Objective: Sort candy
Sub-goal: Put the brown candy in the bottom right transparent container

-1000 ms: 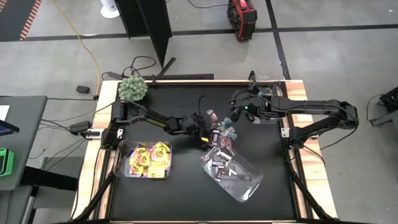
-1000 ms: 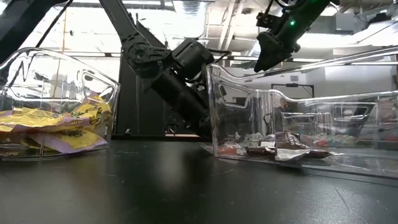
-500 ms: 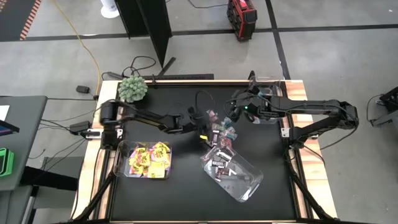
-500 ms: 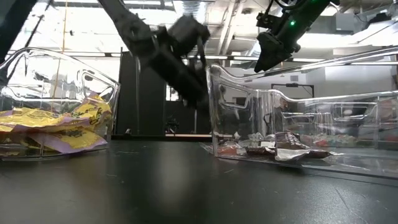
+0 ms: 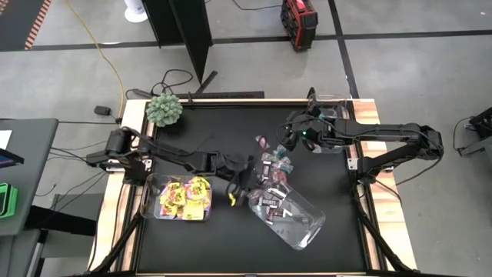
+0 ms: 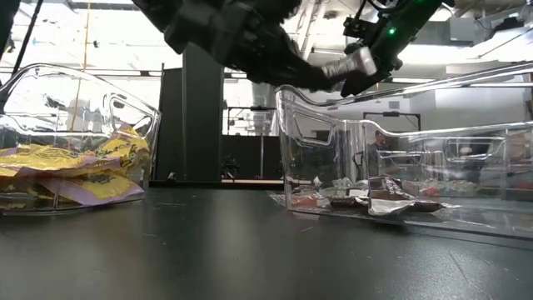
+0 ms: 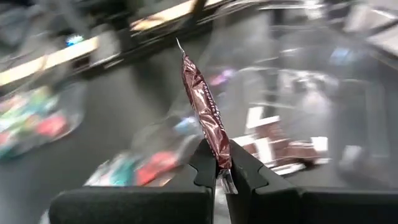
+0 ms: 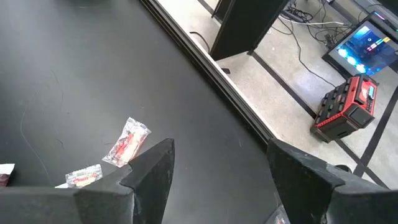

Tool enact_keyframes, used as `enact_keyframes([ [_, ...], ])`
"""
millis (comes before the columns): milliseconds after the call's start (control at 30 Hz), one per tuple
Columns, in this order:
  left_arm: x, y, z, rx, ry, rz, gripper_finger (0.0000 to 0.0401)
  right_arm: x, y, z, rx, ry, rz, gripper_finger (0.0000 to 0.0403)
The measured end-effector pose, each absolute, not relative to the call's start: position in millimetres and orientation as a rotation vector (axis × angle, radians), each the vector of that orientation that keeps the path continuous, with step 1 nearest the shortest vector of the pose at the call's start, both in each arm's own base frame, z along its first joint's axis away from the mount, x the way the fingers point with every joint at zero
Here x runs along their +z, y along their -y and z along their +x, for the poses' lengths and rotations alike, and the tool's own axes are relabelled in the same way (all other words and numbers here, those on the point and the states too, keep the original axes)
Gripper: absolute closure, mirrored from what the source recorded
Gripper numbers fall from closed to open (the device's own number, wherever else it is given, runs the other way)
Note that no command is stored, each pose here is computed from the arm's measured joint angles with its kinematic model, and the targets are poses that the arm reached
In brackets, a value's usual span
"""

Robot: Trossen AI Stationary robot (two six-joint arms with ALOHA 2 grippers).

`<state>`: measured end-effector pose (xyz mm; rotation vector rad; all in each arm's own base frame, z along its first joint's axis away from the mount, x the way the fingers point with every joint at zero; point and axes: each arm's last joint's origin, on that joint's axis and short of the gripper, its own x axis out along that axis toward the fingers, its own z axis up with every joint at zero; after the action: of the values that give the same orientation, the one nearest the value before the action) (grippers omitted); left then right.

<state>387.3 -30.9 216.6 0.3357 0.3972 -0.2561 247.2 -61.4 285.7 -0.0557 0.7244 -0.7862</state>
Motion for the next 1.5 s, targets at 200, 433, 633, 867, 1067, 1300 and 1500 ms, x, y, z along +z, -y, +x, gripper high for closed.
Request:
enact_keyframes([
  [200,216.4,44.2,385.7,-0.376,-0.377,0.326,0.0392,285.8,61.4,247.3,-0.786,-0.722,-0.055,0.0129],
  [433,223.0,53.5,386.9,-0.452,-0.302,0.252,0.0349,285.8,61.4,247.3,-0.787,-0.723,-0.055,0.0129],
  [633,223.1,52.4,387.2,-0.427,-0.326,0.139,0.0224,285.8,61.4,247.3,-0.787,-0.722,-0.054,0.0129],
  [867,243.5,38.2,371.3,-0.033,-0.424,0.311,0.0125,285.5,59.7,247.5,-0.783,-0.723,-0.051,0.0129],
  [1067,246.1,17.9,350.6,0.083,-0.623,0.355,0.0146,285.6,57.0,248.2,-0.77,-0.723,-0.059,0.0129],
  [1300,202.2,-11.1,348.4,-0.056,-0.82,0.316,0.0183,285.9,57.1,248.4,-0.771,-0.719,-0.058,0.0129],
  [1500,166.0,-15.2,372.4,-0.122,-0.773,0.327,0.02,286.9,57.3,249.3,-0.77,-0.706,-0.057,0.0129],
])
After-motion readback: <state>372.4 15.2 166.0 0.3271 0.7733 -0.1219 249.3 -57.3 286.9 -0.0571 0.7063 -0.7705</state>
